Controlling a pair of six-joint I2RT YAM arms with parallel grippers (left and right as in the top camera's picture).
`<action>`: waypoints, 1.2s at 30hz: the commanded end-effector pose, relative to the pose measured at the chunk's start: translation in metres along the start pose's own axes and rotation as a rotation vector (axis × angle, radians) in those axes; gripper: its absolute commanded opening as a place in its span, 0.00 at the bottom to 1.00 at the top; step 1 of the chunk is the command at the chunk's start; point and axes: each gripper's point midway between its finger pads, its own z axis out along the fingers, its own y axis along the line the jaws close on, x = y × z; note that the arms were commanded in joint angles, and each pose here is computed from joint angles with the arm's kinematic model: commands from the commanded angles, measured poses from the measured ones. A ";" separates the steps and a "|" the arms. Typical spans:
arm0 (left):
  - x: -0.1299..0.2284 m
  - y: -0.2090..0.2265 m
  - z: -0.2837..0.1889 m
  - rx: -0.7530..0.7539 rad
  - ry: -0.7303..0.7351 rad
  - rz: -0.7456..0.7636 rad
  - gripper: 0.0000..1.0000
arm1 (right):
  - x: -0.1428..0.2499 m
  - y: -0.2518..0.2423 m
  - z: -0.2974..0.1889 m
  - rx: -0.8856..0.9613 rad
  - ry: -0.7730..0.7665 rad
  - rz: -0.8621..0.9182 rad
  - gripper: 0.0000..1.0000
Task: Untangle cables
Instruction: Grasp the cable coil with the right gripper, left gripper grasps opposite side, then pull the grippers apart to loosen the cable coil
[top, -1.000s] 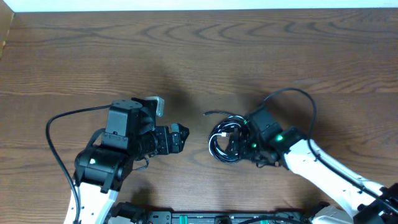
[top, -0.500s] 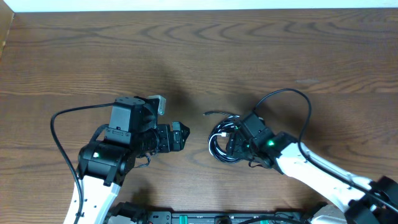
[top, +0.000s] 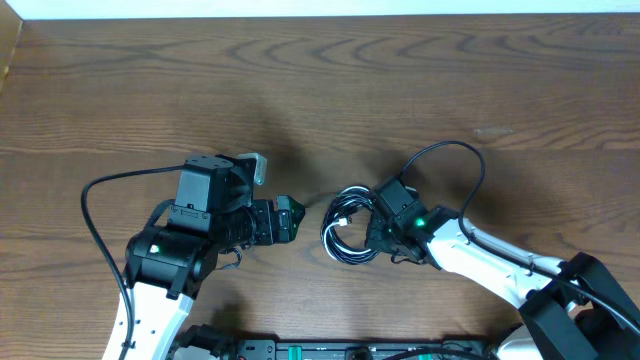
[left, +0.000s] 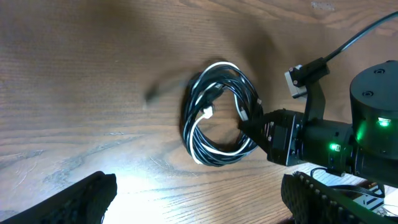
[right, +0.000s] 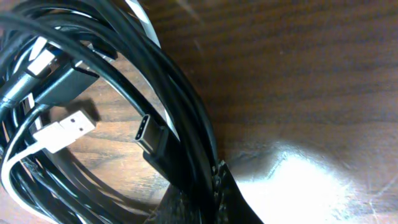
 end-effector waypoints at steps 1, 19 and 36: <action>-0.005 -0.004 -0.004 0.005 -0.014 0.026 0.90 | 0.007 -0.014 0.011 0.056 0.023 0.004 0.01; -0.004 -0.040 0.015 0.142 0.035 0.105 0.36 | -0.092 0.067 -0.121 -0.134 -0.462 -0.279 0.01; -0.019 -0.060 0.080 0.110 0.033 0.233 0.75 | -0.091 0.067 -0.146 -0.152 -0.508 -0.318 0.01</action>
